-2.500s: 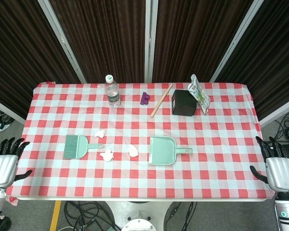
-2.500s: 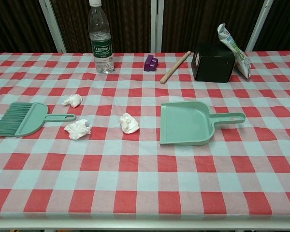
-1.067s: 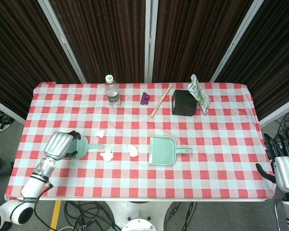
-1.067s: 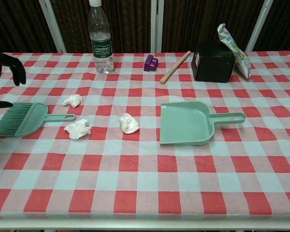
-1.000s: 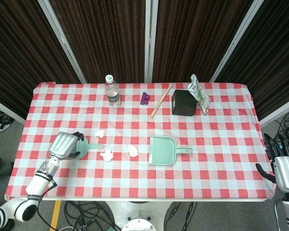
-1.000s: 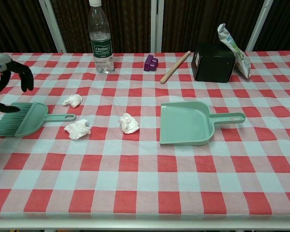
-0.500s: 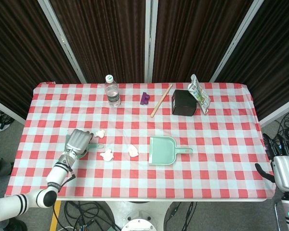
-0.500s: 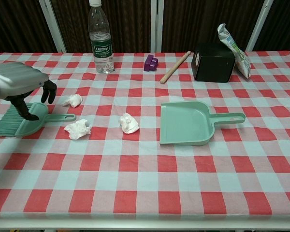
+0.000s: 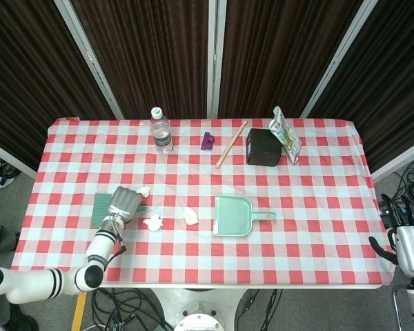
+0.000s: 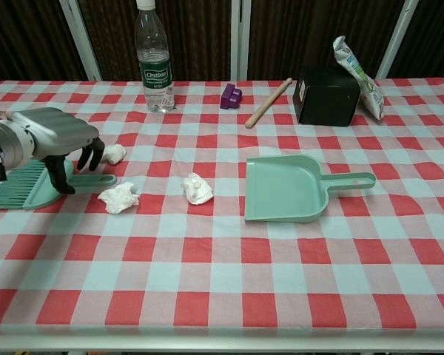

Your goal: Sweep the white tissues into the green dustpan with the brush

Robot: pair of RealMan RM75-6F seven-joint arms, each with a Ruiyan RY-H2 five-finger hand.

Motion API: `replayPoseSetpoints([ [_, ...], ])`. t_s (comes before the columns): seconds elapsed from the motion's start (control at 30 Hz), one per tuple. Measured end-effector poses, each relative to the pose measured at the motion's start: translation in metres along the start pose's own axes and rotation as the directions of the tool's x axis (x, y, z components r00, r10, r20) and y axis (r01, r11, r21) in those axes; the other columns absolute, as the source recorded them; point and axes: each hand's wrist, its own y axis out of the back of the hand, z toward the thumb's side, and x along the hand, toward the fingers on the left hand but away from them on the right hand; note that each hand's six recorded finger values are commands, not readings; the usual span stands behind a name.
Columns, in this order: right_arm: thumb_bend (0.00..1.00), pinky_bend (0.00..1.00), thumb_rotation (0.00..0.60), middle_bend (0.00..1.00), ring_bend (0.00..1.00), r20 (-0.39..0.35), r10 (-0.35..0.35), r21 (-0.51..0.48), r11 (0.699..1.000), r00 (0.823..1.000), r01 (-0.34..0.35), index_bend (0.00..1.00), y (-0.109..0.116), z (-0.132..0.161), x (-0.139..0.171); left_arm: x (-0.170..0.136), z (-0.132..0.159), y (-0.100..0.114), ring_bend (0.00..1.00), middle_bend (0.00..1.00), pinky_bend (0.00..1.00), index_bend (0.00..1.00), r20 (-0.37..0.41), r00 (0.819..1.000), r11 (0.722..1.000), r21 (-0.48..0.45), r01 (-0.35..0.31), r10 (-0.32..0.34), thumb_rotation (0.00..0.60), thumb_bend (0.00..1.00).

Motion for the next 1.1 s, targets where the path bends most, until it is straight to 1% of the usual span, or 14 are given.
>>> replayPoseSetpoints([
  [0.3,0.15,0.16,0.600,0.20,0.04,0.009,0.003,-0.005,1.000,1.000,-0.003,0.00,-0.001,-0.005,0.002,0.008,0.006,0.000,0.75,0.43,0.93,0.40,-0.021,1.000,0.999,0.031,0.019,-0.019,0.600,0.23],
  [0.63,0.15,0.16,0.600,0.20,0.04,0.018,0.008,-0.009,1.000,1.000,-0.007,0.00,-0.003,-0.008,0.002,0.013,0.008,-0.005,0.76,0.45,0.94,0.43,-0.032,0.999,0.998,0.054,0.032,-0.031,0.600,0.26],
  [0.9,0.15,0.16,0.600,0.20,0.04,0.028,0.009,-0.011,1.000,1.000,-0.009,0.00,-0.003,-0.011,0.004,0.013,0.012,-0.007,0.78,0.49,0.94,0.47,-0.021,0.999,0.997,0.064,0.031,-0.030,0.600,0.30],
  [1.1,0.15,0.16,0.600,0.20,0.04,0.035,0.009,-0.009,1.000,0.999,-0.009,0.00,-0.003,-0.012,0.005,0.013,0.013,-0.007,0.79,0.53,0.94,0.51,0.001,1.000,0.997,0.072,0.007,-0.007,0.600,0.33],
])
